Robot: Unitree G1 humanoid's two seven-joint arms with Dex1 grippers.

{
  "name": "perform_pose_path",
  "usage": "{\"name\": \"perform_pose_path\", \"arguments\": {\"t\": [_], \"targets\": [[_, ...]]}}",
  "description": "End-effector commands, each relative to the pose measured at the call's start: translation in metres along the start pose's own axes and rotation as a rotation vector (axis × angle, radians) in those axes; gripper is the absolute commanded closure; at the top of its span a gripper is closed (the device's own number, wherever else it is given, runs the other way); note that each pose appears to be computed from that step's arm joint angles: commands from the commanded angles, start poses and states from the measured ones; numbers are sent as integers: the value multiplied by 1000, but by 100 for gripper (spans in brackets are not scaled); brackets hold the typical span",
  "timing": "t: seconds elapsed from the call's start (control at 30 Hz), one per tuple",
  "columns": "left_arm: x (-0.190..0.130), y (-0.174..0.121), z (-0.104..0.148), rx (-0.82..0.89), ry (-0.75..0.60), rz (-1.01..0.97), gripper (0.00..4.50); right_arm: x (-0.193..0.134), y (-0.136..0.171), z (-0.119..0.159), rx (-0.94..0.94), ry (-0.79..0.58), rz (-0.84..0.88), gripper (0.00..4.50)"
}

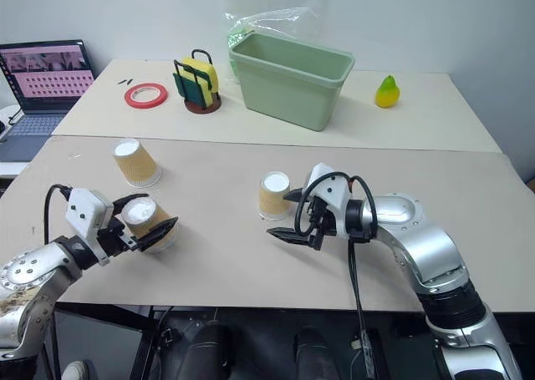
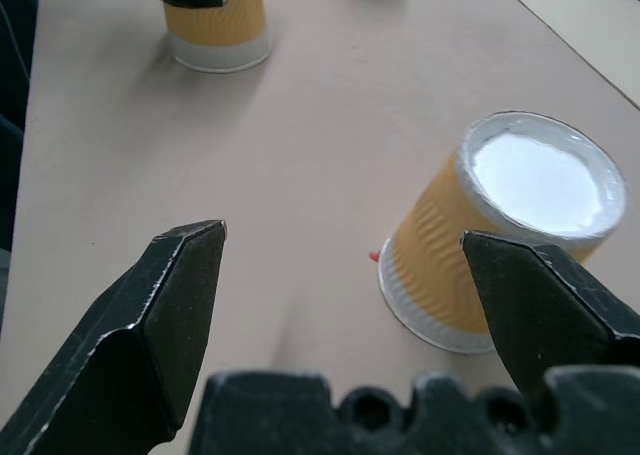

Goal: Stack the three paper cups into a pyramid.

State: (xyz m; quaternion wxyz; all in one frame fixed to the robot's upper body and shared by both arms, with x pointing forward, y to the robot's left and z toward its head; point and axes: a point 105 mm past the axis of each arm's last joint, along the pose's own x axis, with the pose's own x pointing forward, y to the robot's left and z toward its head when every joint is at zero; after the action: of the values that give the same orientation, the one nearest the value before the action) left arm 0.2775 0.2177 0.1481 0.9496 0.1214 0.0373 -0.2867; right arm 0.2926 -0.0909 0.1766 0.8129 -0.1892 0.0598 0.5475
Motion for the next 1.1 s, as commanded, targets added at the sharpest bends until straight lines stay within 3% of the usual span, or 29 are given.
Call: {"name": "perform_pose_path", "arguments": {"t": [0.03, 0.1, 0.2, 0.23, 0.37, 0.7, 1.1], "targets": [[0, -2, 0, -3, 12, -15, 26, -6, 0, 12, -34, -31, -19, 0], [1, -4, -1, -4, 9, -19, 70, -7, -1, 12, -37, -29, -26, 0], [4, -3, 3, -2, -8, -17, 179, -9, -2, 12, -38, -24, -36, 0], [5, -3, 4, -1, -11, -18, 193, -9, -2, 12, -37, -22, -39, 0], [11, -2, 8, 24, -25, -18, 193, -10, -4, 11, -38, -15, -48, 0], [75, -34, 62, 63, -193, -231, 193, -30, -35, 21, -77, -18, -210, 0], [131, -46, 44, 78, -131, -337, 193, -45, -40, 19, -84, -2, -283, 0]]}}
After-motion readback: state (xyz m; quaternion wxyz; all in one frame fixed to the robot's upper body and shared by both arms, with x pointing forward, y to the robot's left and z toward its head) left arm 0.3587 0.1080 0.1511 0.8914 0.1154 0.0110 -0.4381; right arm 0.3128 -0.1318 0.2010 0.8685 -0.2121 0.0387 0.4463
